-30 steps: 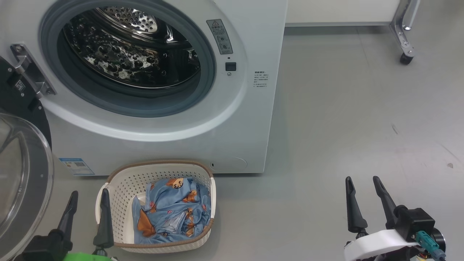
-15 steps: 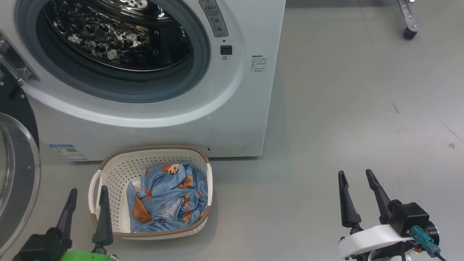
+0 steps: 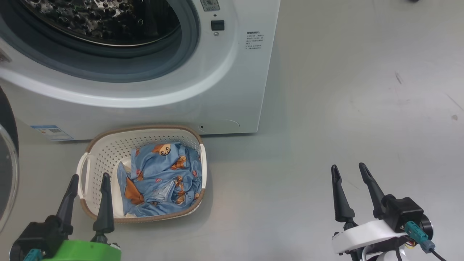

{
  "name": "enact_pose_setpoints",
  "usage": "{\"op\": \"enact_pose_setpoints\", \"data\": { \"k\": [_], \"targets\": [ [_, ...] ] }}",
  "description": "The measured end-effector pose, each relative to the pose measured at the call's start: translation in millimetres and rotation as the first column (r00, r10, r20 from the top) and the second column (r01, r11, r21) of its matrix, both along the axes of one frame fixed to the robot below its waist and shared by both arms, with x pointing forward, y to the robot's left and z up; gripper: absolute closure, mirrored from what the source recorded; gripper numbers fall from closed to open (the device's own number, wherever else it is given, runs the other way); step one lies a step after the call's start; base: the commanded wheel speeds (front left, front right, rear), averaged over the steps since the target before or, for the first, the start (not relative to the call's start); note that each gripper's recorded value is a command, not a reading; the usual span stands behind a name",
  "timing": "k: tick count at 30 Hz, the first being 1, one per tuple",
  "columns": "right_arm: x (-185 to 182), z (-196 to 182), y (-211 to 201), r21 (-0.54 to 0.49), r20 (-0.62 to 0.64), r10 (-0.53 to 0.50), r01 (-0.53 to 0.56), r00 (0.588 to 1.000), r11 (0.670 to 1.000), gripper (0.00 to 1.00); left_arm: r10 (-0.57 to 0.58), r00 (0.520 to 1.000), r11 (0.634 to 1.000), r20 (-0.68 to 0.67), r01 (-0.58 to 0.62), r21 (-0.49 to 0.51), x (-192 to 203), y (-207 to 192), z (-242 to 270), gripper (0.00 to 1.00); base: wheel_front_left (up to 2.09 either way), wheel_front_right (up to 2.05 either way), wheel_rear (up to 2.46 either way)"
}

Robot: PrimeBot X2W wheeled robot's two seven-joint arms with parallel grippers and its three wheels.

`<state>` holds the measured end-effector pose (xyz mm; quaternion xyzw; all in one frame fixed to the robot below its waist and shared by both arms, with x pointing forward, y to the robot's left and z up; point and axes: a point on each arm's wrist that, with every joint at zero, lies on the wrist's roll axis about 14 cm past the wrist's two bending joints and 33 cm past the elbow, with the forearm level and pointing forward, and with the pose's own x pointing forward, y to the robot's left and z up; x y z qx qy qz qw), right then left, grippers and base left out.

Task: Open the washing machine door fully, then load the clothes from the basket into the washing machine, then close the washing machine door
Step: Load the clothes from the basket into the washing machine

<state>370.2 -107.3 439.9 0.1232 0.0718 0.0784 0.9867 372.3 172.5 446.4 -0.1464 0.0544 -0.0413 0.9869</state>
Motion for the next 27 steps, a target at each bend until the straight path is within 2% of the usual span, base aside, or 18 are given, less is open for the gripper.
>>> {"op": "enact_pose_setpoints", "data": {
  "k": [15, 27],
  "targets": [
    [30.2, -30.8, 7.5, 0.007, -0.065, 0.002, -0.002, 0.998, 1.000, 0.00, -0.047, 0.993, 0.999, -0.106, 0.044, -0.025, 25.7, -11.7, -44.0, 0.00, 0.00, 0.00, 0.00],
    [52.6, -62.5, 16.1, 0.018, -0.120, 0.015, -0.013, 0.993, 1.000, 0.00, -0.056, 0.982, 0.998, -0.181, 0.052, -0.027, 52.4, -6.0, -84.8, 0.00, 0.00, 0.00, 0.00]
  ]
}}
